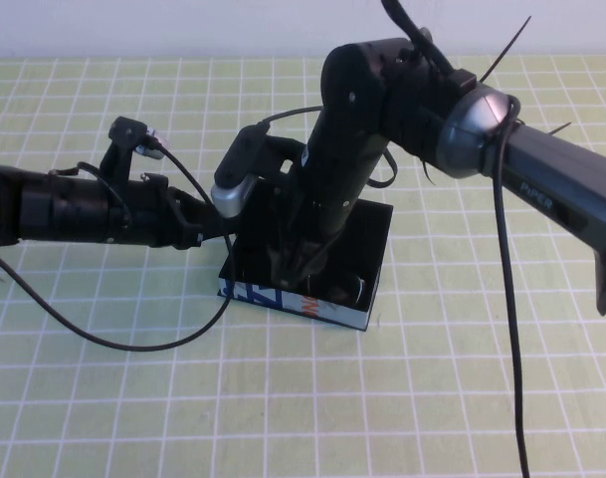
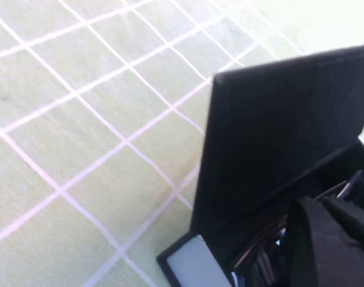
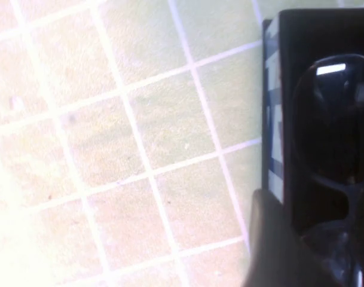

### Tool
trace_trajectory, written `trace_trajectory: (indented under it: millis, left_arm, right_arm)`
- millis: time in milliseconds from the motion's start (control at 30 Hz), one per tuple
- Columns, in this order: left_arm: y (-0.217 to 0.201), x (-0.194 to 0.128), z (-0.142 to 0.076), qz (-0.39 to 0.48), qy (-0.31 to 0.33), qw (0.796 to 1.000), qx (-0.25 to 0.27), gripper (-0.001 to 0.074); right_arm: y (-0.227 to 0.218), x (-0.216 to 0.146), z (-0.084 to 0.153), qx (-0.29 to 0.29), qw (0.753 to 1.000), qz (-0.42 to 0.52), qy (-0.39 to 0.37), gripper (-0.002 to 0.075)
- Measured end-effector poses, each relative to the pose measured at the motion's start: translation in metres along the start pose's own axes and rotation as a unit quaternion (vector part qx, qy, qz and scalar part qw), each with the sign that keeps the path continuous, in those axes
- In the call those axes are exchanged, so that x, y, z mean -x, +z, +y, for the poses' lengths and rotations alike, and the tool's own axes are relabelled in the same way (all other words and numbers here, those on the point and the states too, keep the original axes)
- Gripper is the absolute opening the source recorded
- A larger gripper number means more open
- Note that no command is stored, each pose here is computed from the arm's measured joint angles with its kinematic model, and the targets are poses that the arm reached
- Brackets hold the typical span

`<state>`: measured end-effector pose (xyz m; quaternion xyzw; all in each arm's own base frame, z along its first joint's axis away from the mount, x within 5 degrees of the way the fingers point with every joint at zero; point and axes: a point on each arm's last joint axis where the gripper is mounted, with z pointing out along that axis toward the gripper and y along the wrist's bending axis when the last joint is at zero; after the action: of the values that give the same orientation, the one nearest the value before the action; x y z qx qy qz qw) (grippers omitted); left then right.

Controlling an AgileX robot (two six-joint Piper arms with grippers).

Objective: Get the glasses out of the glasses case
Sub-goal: Pick up the glasses from the glasses case

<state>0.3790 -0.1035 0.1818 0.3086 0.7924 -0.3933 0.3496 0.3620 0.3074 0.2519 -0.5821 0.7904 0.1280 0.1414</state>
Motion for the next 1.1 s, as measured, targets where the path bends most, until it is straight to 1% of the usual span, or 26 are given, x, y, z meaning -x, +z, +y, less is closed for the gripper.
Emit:
trace_trajectory:
  millis: [233,333,433,600,667,1100]
  left_arm:
    - [0.000,0.002,0.002,0.003,0.000,1.000,0.007,-0.0004]
    - [0.000,0.002,0.002,0.005,0.000,1.000,0.008,-0.0004]
    - [0.000,0.001,0.002,0.006,0.000,1.000,0.009,-0.0004]
    - [0.000,0.001,0.002,0.010,0.001,1.000,0.010,-0.0004]
    - [0.000,0.001,0.002,0.011,0.001,1.000,0.010,-0.0004]
    - [0.000,0.000,0.002,0.012,0.000,1.000,0.010,-0.0004]
  right_arm:
    - [0.004,-0.004,-0.004,-0.025,0.999,0.027,-0.039,0.0268]
    - [0.011,-0.005,-0.006,-0.023,0.998,0.035,-0.055,0.0269]
    - [0.017,-0.007,-0.007,-0.021,0.997,0.041,-0.060,0.0281]
    - [0.026,-0.008,-0.010,-0.021,0.997,0.050,-0.063,0.0335]
    - [0.027,-0.009,-0.012,-0.026,0.997,0.048,-0.063,0.0346]
    - [0.033,-0.007,-0.020,-0.048,0.996,0.030,-0.062,0.0351]
